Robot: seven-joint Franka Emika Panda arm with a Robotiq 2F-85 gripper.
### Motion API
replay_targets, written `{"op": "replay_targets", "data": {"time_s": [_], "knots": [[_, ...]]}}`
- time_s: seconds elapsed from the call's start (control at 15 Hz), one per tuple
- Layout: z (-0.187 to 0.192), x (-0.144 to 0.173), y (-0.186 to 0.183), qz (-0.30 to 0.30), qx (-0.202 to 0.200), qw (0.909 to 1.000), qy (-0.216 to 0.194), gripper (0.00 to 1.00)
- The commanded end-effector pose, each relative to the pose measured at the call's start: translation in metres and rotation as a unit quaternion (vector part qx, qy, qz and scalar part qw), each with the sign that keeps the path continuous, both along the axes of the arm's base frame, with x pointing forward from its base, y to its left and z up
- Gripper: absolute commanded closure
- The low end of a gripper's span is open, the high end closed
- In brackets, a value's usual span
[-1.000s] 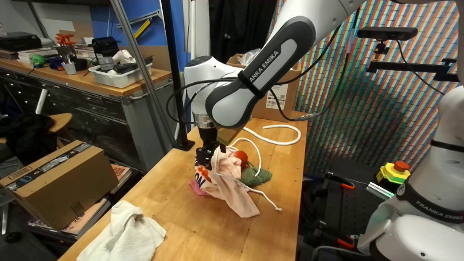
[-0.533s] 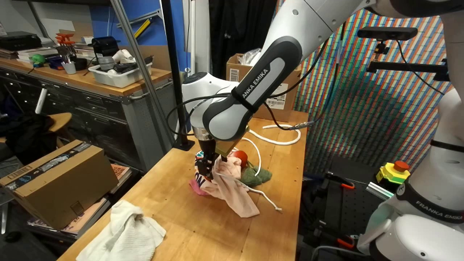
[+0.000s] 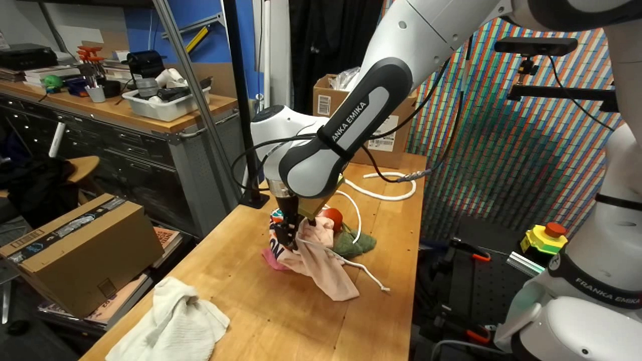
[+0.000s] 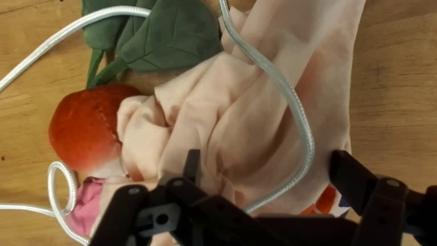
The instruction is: Move the white towel to the right front corner, then move it to the left back corner, then move the rope to the right back corner, then move the peach shirt to the left front corner, then move the pink shirt away from you, then move the turnip plushie closer to you
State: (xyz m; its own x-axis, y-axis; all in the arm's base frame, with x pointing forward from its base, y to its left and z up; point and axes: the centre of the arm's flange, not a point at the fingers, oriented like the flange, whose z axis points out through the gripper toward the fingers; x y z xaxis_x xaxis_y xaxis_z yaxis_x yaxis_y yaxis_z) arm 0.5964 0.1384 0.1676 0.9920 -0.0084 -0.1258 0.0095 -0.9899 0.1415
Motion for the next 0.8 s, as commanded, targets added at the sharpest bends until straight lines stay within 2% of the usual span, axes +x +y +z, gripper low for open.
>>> {"op": "replay_targets", "data": {"time_s": [0.0,0.47,0.73], "knots": [[0.003,0.009,0.001,-0.010,-0.005,0.9999,0.002,0.34],[0.009,0.012,-0.001,-0.013,-0.005,0.9999,0.002,0.89],[0.015,0.014,0.001,-0.010,-0.010,0.9999,0.004,0.97]]}}
